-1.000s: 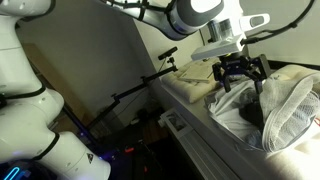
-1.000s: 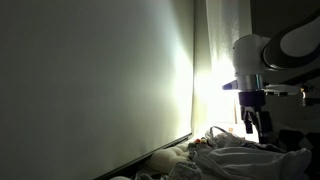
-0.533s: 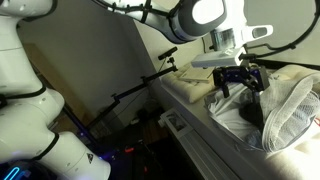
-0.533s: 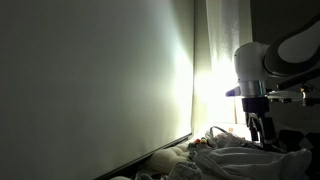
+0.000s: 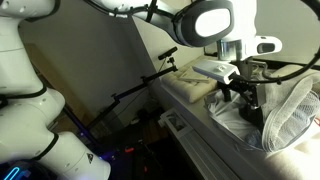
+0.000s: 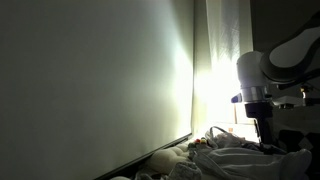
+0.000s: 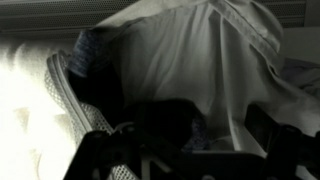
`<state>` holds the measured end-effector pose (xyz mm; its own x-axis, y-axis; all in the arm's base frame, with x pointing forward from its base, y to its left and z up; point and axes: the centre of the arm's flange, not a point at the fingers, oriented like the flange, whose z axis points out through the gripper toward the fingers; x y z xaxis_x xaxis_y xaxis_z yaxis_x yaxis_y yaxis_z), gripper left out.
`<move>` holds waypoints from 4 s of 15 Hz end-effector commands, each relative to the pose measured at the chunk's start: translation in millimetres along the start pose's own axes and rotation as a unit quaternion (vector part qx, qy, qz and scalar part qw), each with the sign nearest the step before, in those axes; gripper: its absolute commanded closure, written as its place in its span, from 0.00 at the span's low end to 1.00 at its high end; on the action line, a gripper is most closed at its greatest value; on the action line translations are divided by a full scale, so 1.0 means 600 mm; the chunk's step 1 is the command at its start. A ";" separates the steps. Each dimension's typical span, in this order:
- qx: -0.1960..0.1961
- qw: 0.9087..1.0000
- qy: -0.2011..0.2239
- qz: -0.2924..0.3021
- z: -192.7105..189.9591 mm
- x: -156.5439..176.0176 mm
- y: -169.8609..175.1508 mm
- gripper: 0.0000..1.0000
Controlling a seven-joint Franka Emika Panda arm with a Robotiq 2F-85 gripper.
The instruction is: Take the pair of socks out of the bag then move the bag slightly forward
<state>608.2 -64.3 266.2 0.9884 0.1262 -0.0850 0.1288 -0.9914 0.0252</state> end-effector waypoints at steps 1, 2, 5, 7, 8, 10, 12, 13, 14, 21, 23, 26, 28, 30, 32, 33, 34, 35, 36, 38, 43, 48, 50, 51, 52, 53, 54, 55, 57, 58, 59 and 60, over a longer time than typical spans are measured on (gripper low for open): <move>0.010 0.998 0.010 0.067 -0.002 -0.003 0.005 0.00; 0.008 0.996 0.011 0.083 -0.002 -0.002 0.007 0.00; 0.009 0.991 0.011 0.134 -0.005 -0.003 0.021 0.00; 0.013 0.985 0.016 0.169 -0.008 -0.005 0.031 0.00; 0.014 0.983 0.019 0.184 -0.010 -0.006 0.036 0.00; 0.022 0.977 0.025 0.212 -0.013 -0.006 0.045 0.00; 0.022 0.974 0.025 0.225 -0.009 0.000 0.050 0.00; 0.019 0.972 0.026 0.231 -0.008 0.002 0.050 0.00; 0.016 0.971 0.028 0.237 -0.007 0.004 0.051 0.00; -0.003 0.961 0.040 0.273 0.003 0.023 0.046 0.00; -0.009 0.957 0.048 0.286 0.001 0.029 0.046 0.00; -0.015 0.956 0.048 0.289 -0.001 0.036 0.045 0.00; -0.020 0.957 0.048 0.286 0.000 0.040 0.043 0.00; -0.025 0.958 0.044 0.282 0.004 0.043 0.041 0.00; -0.028 0.960 0.040 0.277 0.009 0.047 0.038 0.00; -0.028 0.961 0.036 0.273 0.013 0.048 0.037 0.00; -0.028 0.962 0.035 0.270 0.016 0.050 0.036 0.25; -0.030 0.963 0.036 0.267 0.018 0.050 0.035 0.28; -0.027 0.964 0.036 0.263 0.019 0.051 0.034 0.34; -0.028 0.964 0.036 0.262 0.019 0.052 0.032 0.51; -0.017 0.966 0.040 0.256 0.001 0.050 0.033 0.88; -0.002 0.974 0.068 0.216 -0.073 0.033 0.032 0.94; 0.000 0.978 0.085 0.189 -0.120 0.023 0.026 0.94; 0.005 0.980 0.093 0.176 -0.143 0.019 0.023 0.94; 0.011 0.982 0.097 0.160 -0.166 0.014 0.018 0.94; 0.022 0.986 0.100 0.134 -0.188 0.012 0.009 0.94; 0.038 0.989 0.096 0.104 -0.205 0.008 -0.003 0.94; 0.050 0.991 0.090 0.081 -0.219 0.005 -0.013 0.94; 0.075 0.994 0.069 0.032 -0.232 -0.002 -0.035 0.94; 0.089 0.995 0.052 0.011 -0.235 -0.007 -0.044 0.94; 0.102 0.994 0.034 -0.010 -0.231 -0.010 -0.053 0.94; 0.116 0.993 0.017 -0.031 -0.227 -0.014 -0.061 0.94</move>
<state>616.9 -28.4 396.0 0.9965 0.0806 0.0239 0.0831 -0.9874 -0.1346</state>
